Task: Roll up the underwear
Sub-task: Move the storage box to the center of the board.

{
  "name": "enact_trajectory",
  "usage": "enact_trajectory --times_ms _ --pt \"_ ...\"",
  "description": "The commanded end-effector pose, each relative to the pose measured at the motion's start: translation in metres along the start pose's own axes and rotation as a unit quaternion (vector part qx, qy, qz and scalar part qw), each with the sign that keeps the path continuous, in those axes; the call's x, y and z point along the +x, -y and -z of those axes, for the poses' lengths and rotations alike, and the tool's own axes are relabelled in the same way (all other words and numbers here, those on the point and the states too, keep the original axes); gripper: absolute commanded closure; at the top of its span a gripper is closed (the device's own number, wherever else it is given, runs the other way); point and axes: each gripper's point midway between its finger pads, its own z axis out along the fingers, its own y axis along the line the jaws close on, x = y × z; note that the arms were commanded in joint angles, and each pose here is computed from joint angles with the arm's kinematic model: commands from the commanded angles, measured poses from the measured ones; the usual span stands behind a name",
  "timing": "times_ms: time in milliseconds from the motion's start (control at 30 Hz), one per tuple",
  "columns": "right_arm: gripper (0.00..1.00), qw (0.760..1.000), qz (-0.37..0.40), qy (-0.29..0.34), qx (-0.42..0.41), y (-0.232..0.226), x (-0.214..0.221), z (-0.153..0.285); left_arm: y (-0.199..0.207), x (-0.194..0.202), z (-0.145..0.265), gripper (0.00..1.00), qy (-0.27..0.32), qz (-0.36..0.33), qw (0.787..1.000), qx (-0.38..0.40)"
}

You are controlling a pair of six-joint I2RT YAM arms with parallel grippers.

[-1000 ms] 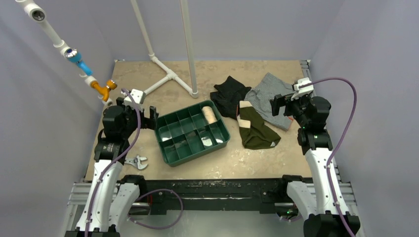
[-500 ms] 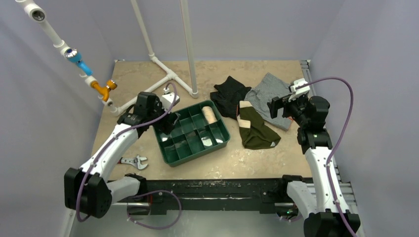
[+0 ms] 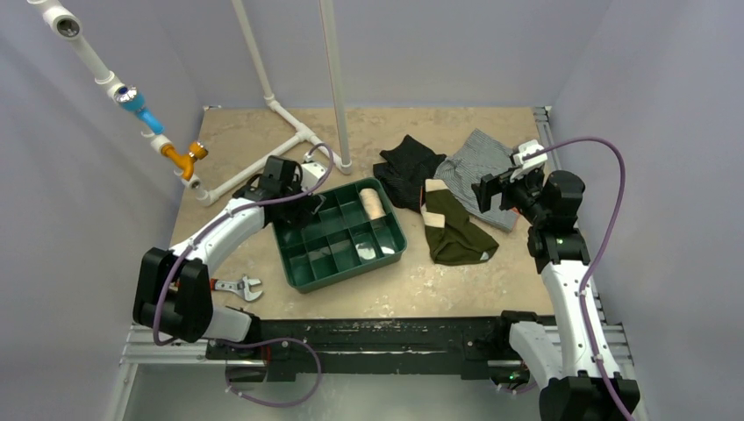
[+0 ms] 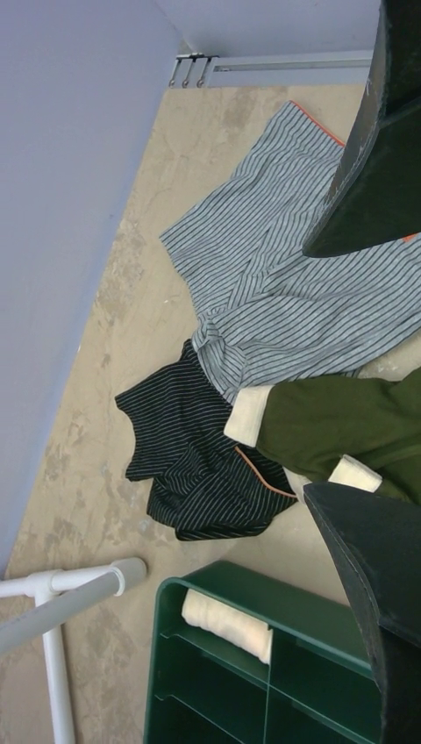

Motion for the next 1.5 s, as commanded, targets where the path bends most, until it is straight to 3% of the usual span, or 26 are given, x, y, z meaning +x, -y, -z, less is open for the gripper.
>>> enact_trajectory --times_ms 0,200,400,800,1000,1167,1300,1467 --pt "0.01 1.0 0.012 0.004 -0.013 -0.004 -0.001 -0.001 -0.023 -0.029 -0.004 0.17 0.034 -0.012 0.998 -0.046" --pt "0.01 1.0 0.012 0.001 -0.017 -0.005 0.001 -0.002 -0.037 -0.032 -0.018 0.17 0.026 -0.035 0.996 -0.073" --pt "0.01 1.0 0.013 -0.003 -0.019 -0.005 0.003 -0.003 -0.058 -0.017 -0.039 0.35 -0.042 -0.085 0.991 -0.1" --pt "0.01 1.0 0.013 -0.012 -0.019 -0.004 0.008 -0.005 -0.169 0.017 -0.028 0.42 -0.119 -0.131 0.968 -0.18" --pt "0.01 1.0 0.009 -0.021 -0.018 -0.003 0.013 -0.008 -0.225 0.014 -0.035 0.41 -0.138 -0.185 0.942 -0.246" --pt "0.01 0.999 0.008 -0.032 -0.018 -0.002 0.02 -0.012 -0.272 0.006 -0.025 0.37 -0.135 -0.164 0.928 -0.305" --pt "0.01 0.998 0.028 -0.056 -0.026 0.001 0.032 -0.017 -0.265 -0.005 -0.014 0.25 -0.097 -0.115 0.943 -0.296" --pt "0.01 0.988 0.079 -0.125 -0.054 -0.004 0.056 -0.024 -0.219 -0.017 0.014 0.15 -0.025 -0.005 0.976 -0.217"
